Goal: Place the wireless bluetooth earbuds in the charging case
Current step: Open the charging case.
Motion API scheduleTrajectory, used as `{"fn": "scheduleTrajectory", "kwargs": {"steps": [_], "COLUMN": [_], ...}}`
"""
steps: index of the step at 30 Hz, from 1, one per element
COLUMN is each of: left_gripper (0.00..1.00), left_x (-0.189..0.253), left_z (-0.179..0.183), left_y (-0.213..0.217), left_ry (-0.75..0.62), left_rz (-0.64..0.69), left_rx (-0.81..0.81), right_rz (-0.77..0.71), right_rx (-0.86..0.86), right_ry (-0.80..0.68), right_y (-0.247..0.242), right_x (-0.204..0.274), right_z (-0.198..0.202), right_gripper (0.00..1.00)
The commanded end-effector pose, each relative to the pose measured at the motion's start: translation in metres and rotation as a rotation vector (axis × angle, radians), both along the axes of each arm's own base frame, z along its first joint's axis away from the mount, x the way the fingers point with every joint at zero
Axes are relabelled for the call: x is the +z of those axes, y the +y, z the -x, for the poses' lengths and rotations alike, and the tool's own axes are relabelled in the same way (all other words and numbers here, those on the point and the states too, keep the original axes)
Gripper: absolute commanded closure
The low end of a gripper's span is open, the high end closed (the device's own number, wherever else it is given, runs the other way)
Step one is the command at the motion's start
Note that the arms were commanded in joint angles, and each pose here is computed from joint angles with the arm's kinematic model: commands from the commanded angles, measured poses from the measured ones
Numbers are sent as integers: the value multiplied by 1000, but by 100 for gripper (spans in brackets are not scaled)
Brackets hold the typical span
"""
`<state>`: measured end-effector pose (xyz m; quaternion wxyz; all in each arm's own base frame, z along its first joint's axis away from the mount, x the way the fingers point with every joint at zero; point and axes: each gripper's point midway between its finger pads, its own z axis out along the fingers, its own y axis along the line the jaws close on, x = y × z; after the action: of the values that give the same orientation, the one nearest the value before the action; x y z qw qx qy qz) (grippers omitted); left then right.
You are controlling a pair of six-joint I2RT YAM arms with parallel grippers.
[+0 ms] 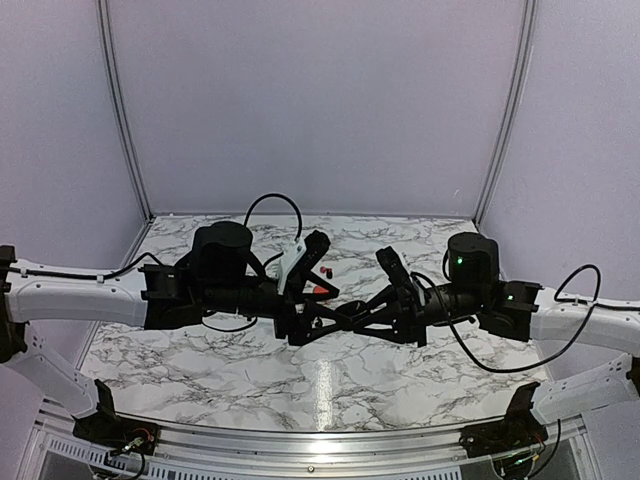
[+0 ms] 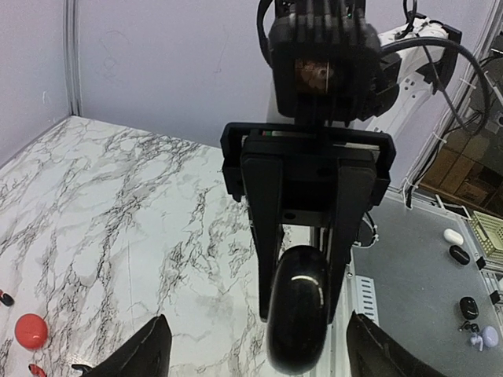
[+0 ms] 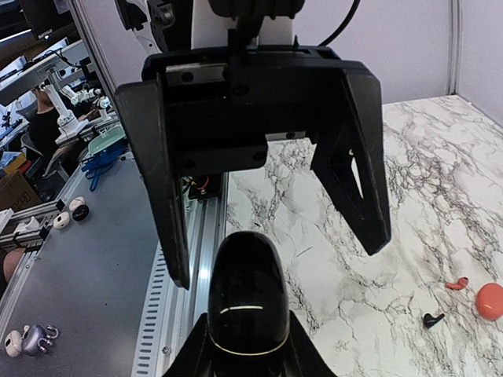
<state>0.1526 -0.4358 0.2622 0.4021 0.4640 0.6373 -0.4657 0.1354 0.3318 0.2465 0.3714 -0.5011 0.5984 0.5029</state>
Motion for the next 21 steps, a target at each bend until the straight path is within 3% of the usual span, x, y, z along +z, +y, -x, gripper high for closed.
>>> {"fn": "scheduleTrajectory", "kwargs": {"steps": [1, 15, 21], "left_gripper": [21, 38, 46], "left_x": [9, 13, 15], "left_z": [-10, -45, -42], "left_y": [-6, 8, 10], "left_ry": [-23, -27, -20], "left_rz": [-4, -13, -4], "left_rx": [43, 222, 200], "right_rz": [-45, -35, -23], "right_rx": [28, 31, 23], "right_ry": [-37, -41, -35], "right_y": [3, 3, 4], "right_x": [22, 19, 16], "right_z": [1, 4, 2], "right_gripper": [100, 100, 100]}}
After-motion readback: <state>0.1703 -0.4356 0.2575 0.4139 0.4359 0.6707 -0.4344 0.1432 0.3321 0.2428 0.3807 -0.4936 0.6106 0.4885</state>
